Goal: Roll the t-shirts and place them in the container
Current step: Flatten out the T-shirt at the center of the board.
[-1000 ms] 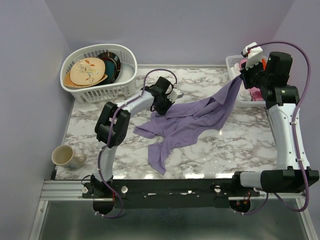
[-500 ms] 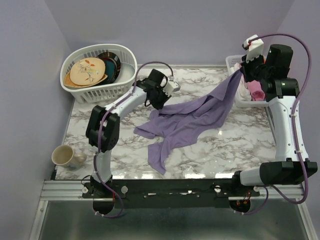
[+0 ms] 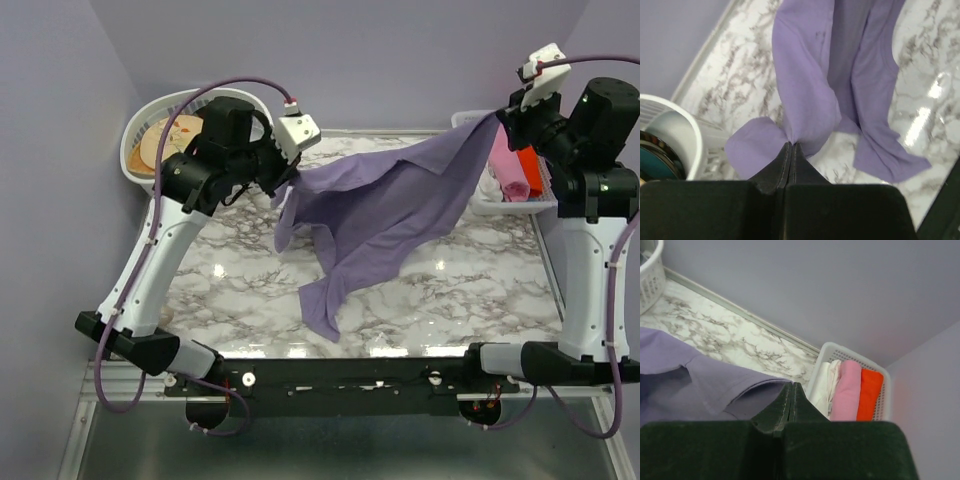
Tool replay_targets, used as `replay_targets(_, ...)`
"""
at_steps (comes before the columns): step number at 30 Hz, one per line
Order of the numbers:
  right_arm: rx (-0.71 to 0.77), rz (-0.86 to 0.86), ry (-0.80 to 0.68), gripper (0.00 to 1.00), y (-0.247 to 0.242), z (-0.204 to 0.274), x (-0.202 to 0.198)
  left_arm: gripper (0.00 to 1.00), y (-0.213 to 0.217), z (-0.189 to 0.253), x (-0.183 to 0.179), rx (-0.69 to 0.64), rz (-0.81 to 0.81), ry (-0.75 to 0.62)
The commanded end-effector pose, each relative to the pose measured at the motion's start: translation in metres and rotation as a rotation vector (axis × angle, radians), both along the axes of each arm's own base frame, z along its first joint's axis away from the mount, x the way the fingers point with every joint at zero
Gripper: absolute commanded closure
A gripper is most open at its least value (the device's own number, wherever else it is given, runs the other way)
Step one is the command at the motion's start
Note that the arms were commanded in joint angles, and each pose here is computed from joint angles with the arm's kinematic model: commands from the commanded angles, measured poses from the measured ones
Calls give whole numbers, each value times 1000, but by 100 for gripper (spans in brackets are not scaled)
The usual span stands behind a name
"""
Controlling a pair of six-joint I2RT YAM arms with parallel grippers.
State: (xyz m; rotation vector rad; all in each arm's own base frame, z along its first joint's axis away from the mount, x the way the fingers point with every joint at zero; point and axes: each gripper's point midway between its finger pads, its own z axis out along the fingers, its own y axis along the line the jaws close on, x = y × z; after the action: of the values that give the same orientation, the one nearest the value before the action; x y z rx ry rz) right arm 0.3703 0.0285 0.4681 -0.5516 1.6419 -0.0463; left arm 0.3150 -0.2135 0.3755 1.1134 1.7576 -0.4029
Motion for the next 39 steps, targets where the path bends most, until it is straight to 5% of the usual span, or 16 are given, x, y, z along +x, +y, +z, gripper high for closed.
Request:
replay_targets(1,15,77,-76,100,15,36,-68,100,11,-30,-76,34,-131,203)
replay_targets(8,-7,58,47,100,10,-24,-81,100,5,-137,-100,81,-176,470)
replay_targets(15,-12,160,280,100,22,-131,-43,94,-5,-244,-63,232,-233,570)
replay_targets(19,24,202,423,99,29,-175,-23,68,-3,-240,-34,247,-117,543)
replay_targets(22,52,203,454,99,31,-184,-12,51,6,-227,-47,255,-126,488)
replay_targets(29,76,214,480,100,34,-194,-10,49,61,-279,-98,467,-213,418)
replay_targets(39,75,201,499,100,33,-193,-18,44,79,-314,-79,410,-93,380)
